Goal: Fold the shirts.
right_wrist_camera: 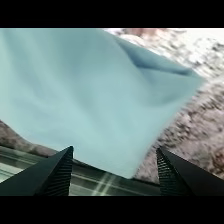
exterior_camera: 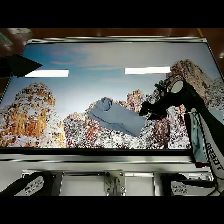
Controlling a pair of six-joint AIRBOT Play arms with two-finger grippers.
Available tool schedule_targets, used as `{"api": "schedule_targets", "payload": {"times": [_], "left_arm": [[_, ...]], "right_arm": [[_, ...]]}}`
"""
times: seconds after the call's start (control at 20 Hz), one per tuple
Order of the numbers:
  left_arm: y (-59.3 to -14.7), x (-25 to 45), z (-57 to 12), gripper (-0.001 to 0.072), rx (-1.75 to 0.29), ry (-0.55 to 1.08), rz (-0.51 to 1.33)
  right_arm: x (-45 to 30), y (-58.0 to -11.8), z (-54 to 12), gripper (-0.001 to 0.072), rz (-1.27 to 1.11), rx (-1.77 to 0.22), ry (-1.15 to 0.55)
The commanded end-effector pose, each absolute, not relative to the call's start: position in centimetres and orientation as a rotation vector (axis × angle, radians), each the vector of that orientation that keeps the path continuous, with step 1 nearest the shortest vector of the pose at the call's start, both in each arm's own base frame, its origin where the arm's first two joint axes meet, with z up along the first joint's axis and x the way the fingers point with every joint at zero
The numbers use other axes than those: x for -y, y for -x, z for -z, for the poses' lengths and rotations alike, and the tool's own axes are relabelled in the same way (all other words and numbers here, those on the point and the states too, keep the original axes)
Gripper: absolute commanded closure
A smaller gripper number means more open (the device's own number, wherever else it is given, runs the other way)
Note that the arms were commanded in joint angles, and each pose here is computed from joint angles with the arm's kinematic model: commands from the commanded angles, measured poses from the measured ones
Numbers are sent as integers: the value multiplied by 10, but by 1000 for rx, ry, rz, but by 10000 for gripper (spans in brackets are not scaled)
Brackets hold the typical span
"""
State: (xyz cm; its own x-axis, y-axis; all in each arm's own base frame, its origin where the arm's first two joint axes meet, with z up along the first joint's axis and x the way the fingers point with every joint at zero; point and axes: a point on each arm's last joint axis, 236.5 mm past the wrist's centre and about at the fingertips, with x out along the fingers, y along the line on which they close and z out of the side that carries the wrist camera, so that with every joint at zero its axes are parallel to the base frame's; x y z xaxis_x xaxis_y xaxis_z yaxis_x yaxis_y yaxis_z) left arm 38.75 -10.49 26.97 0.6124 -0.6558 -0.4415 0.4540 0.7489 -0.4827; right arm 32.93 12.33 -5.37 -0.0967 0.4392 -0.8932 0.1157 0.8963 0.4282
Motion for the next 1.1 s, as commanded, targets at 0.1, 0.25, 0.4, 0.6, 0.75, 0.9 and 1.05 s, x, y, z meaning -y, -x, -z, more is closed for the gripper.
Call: {"api": "schedule_targets", "payload": {"times": [0.1,0.25,0.4,0.6,0.75,0.9,1.05], "left_arm": [[-386,104,-268,672,-650,332,650],[-386,104,-268,672,-650,333,650],[-386,104,-268,671,-656,350,644],[-386,104,-268,672,-662,365,639],[-386,104,-268,671,-661,364,639],[-387,103,-267,671,-663,365,639],[-387,103,-267,671,-665,366,639]], "right_arm": [[-123,-308,107,77,-218,-1619,-693],[-138,-327,118,77,-210,-1545,-821],[-152,-324,129,79,-237,-1580,-876],[-176,-343,105,648,-402,-1476,-876],[-156,-395,20,647,-545,-1221,-833],[-72,-429,-88,648,-464,-970,-762],[37,-422,-158,648,-178,-798,-842]]}}
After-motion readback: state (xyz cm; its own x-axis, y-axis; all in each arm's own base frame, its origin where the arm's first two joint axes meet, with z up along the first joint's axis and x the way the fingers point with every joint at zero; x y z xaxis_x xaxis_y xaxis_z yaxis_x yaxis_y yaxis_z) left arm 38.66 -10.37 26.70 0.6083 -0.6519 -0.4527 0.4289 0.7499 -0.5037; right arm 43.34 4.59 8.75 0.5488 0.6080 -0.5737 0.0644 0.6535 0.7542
